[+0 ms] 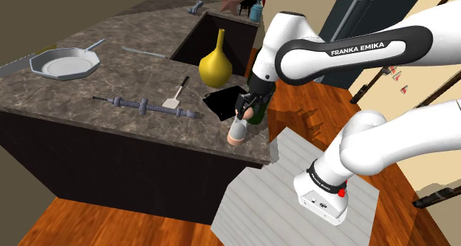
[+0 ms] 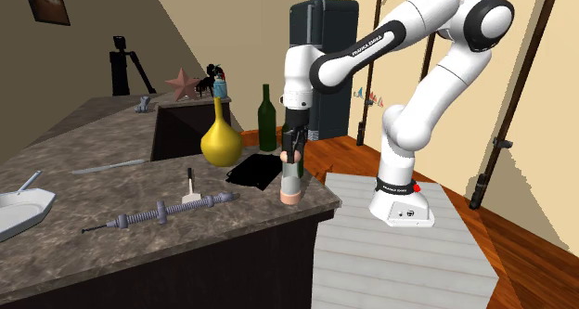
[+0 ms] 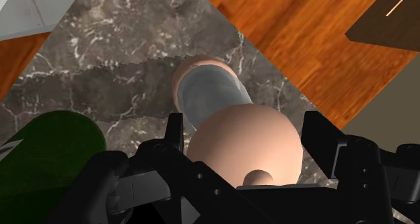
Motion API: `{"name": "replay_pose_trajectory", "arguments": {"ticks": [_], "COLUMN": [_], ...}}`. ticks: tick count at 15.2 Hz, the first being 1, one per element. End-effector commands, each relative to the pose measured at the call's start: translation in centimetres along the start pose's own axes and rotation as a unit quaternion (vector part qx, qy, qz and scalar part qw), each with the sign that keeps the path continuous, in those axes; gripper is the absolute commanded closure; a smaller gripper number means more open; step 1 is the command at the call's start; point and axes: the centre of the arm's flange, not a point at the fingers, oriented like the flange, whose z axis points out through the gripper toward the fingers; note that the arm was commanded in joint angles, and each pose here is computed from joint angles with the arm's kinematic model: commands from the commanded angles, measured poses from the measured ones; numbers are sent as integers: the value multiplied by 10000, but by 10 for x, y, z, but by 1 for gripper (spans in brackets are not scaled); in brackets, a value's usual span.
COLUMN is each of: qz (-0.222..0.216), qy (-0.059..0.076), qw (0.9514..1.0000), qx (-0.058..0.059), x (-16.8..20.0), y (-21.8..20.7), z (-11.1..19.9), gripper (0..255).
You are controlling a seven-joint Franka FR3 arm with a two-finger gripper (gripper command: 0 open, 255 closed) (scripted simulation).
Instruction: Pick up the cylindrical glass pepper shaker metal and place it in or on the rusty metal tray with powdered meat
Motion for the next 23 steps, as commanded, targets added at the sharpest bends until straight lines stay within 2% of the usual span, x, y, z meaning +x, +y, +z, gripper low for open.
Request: {"name": "replay_pose_trajectory", "arguments": {"ticks": [1, 8, 23], "qz": [1, 1, 1], "qy": [-3, -3, -3], "qw": [10000, 10000, 10000], "qx": [-2, -1, -1], "x": [0, 0, -1], "y": [0, 0, -9], "z": [0, 0, -78], "gripper": [255, 255, 255]}}
